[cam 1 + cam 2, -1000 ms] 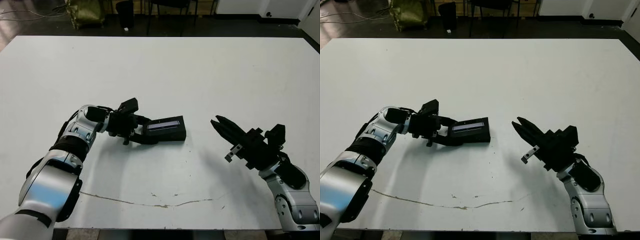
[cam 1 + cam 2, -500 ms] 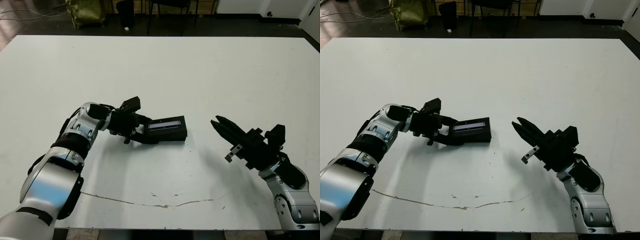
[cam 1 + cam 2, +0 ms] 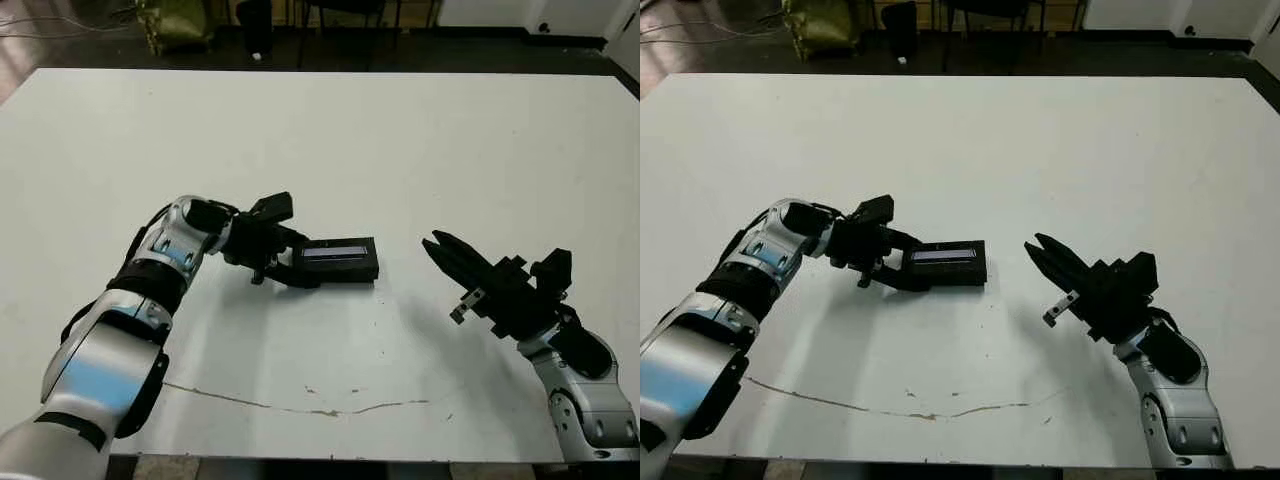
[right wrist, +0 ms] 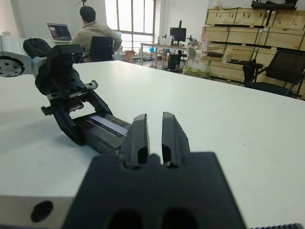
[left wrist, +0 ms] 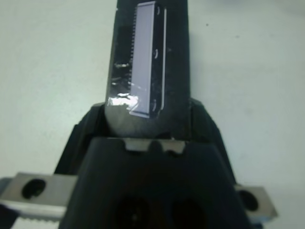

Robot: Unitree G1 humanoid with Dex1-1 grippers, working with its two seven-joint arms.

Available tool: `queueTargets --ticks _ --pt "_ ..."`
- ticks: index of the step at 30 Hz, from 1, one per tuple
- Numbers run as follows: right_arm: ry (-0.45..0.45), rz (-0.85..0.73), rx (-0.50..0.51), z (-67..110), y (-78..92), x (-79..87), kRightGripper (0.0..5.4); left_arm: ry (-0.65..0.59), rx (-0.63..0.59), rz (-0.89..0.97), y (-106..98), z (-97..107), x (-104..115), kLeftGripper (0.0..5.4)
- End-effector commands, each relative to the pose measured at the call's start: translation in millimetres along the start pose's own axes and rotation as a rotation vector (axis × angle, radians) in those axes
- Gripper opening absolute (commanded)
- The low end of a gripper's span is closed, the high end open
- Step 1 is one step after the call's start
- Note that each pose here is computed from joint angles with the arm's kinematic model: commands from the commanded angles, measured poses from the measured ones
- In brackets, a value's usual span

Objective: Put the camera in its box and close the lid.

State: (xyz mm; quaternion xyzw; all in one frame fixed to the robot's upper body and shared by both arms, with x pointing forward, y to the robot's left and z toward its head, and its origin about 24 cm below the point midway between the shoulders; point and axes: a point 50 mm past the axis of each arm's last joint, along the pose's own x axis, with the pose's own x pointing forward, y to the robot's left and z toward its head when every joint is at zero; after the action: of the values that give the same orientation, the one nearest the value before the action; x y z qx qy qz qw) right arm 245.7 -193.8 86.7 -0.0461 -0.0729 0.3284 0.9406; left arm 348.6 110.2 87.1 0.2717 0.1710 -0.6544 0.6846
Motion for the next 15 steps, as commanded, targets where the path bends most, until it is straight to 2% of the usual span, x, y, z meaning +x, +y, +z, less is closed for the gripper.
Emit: queueTargets --ticks 1,7,15 --pt "0.036 -0.011 0.009 -4.8 0.8 -3.4 0.00 -0.028 0.108 -0.032 3.2 31.0 13.2 2.25" --pt "0.048 -0.021 -0.018 -4.3 0.5 -3.9 0.00 0.020 0.172 -0.057 1.4 33.3 13.8 2.25" --pt "0.032 -0.013 -0.004 -4.5 1.2 -3.5 0.00 0.083 0.208 -0.108 -1.0 24.6 13.9 4.12"
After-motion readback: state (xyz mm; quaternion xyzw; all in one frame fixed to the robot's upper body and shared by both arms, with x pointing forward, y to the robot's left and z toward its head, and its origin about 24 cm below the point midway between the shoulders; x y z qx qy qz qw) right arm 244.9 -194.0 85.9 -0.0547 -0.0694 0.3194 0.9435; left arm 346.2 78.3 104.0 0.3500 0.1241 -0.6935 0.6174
